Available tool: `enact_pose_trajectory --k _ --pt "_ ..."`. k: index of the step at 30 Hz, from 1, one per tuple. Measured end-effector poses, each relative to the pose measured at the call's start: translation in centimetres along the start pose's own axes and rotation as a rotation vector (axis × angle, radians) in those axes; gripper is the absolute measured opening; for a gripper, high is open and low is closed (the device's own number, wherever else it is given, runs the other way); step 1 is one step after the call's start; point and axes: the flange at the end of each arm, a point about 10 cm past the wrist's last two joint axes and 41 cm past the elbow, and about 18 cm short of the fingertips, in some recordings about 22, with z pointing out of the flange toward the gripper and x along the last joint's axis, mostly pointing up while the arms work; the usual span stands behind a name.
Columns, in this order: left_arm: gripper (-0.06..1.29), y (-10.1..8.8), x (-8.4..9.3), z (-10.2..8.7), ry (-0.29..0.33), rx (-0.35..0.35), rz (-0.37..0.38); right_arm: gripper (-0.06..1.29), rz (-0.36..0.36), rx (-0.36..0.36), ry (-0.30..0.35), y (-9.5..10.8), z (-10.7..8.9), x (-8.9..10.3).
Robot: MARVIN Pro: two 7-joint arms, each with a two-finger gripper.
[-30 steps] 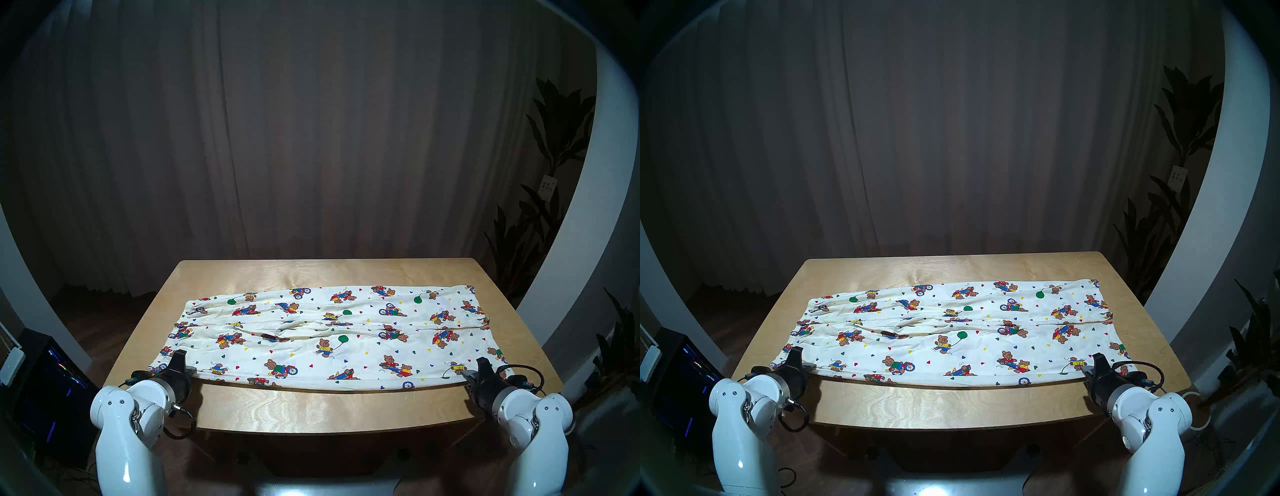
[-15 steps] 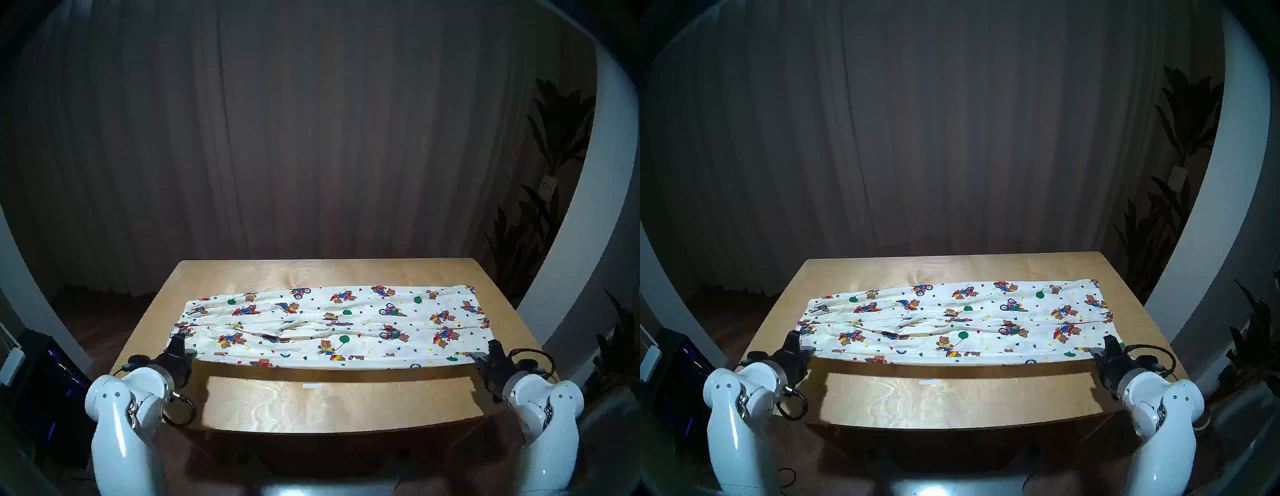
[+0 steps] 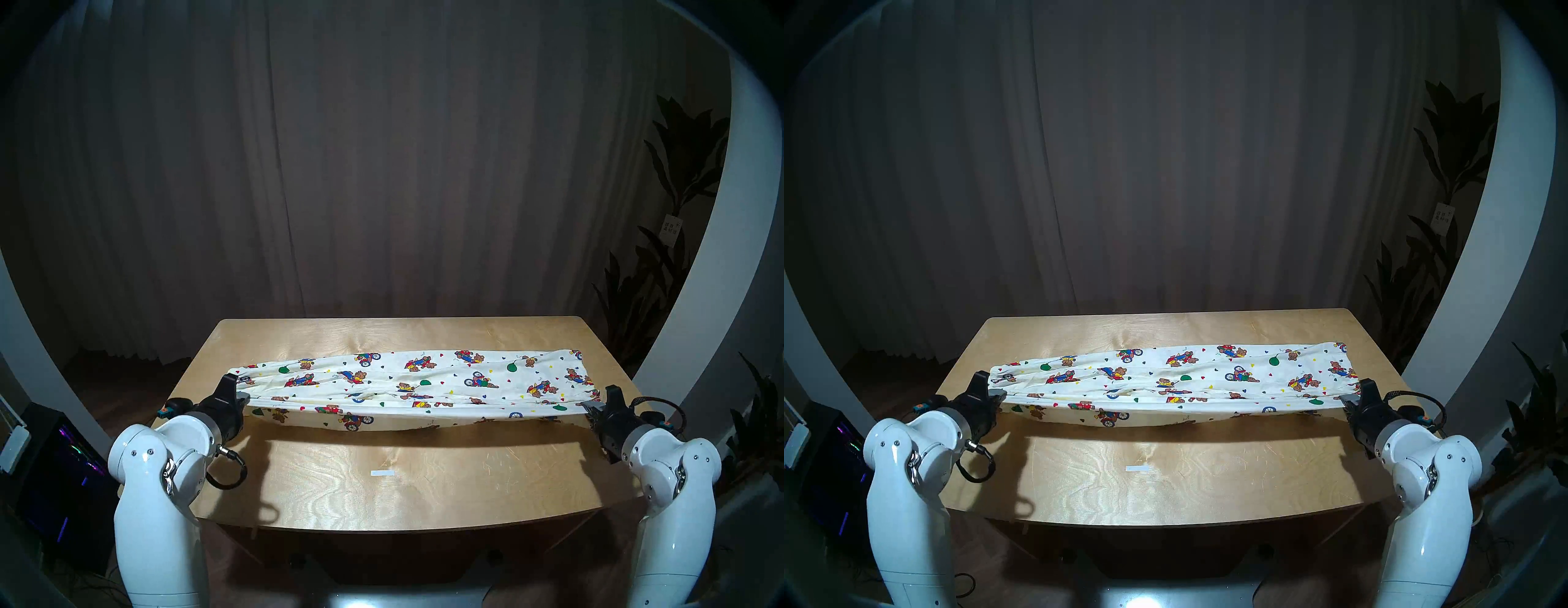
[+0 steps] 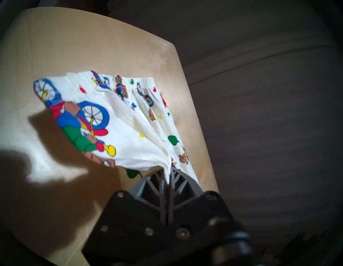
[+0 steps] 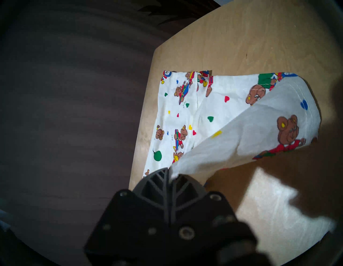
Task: Fold the pants in half lengthwise, then in half again, and set them down flat
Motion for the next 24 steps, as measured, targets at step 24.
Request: enact_pose_trajectory --k 24 --pt "-0.03 3.5 1.1 6.4 -0.058 0.063 0.216 -0.03 -0.043 0.001 0.007 -3.6 6.0 0.7"
